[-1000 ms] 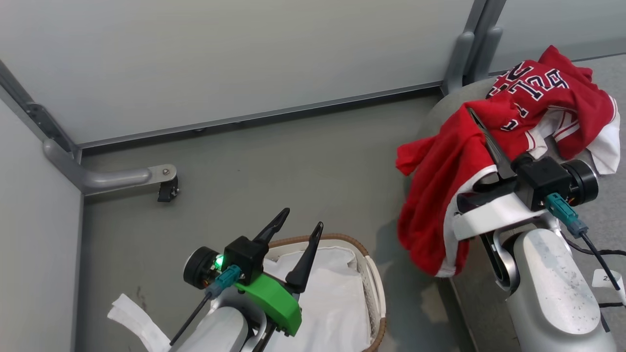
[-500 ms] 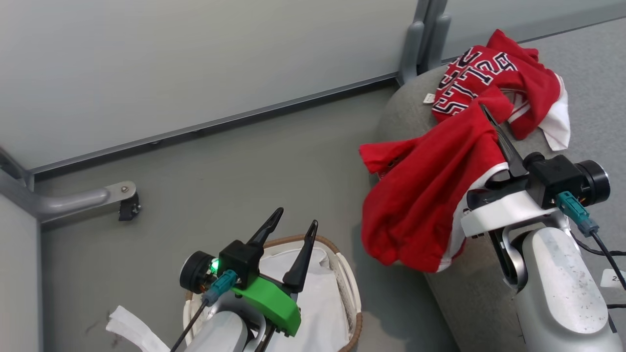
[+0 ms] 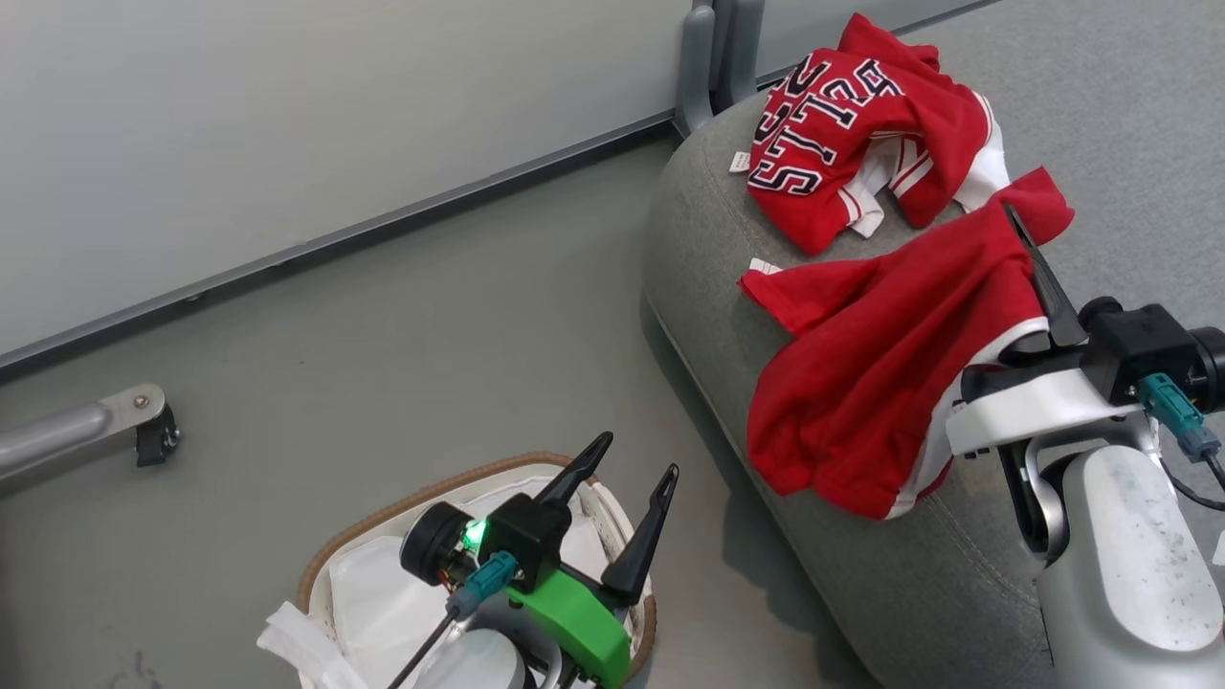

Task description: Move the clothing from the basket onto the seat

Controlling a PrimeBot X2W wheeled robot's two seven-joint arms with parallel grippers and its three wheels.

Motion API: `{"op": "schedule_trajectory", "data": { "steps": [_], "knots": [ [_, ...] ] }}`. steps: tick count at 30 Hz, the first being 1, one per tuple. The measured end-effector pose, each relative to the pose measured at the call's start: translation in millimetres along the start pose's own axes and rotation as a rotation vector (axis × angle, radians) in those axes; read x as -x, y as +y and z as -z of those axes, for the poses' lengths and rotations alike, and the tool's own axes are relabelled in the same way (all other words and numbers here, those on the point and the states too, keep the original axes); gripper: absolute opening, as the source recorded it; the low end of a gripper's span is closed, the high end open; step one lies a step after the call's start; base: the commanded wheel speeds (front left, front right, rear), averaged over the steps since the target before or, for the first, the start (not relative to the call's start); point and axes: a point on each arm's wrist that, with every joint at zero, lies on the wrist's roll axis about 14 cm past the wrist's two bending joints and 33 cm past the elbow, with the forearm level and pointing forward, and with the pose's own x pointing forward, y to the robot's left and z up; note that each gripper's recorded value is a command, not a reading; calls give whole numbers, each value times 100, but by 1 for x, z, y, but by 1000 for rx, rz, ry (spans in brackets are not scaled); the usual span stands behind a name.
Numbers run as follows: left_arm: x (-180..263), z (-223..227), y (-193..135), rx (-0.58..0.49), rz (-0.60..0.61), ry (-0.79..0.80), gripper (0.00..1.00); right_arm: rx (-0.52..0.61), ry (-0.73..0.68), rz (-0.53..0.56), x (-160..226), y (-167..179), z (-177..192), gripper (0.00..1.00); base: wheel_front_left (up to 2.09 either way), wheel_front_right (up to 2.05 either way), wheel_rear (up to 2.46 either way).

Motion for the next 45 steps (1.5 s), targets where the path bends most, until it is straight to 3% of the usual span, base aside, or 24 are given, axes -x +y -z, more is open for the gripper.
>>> {"op": "schedule_trajectory", "data": {
  "steps": [8, 18, 21, 25, 31, 36, 40, 44, 45],
  "knots": [
    [-4, 5, 11, 12, 7, 5, 100, 103, -103, -11, -53, -3, -30, 0, 0, 0, 0],
    [-6, 9, 41, 21, -25, -14, 100, 320, -323, 87, -148, -66, -115, 0, 0, 0, 0],
    [-5, 14, 53, 26, -46, -10, 100, 345, -319, 129, -166, -82, -116, 0, 0, 0, 0],
    [-5, 20, 75, 28, -78, -7, 100, 384, -243, 164, -187, -99, -87, 0, 0, 0, 0],
    [-5, 38, 104, 29, -114, 12, 100, 384, -45, 169, -200, -104, 5, 0, 0, 0, 0],
    [-2, 60, 123, 58, -144, 42, 100, 353, 162, 168, -181, -101, 101, 0, 0, 0, 0],
    [2, 83, 130, 85, -153, 83, 100, 335, 286, 167, -159, -97, 157, 0, 0, 0, 0],
    [2, 96, 134, 103, -150, 102, 100, 333, 359, 174, -142, -98, 186, 0, 0, 0, 0],
    [1, 98, 134, 106, -146, 105, 100, 332, 368, 177, -138, -99, 190, 21, 0, 0, 0]
  ]
}}
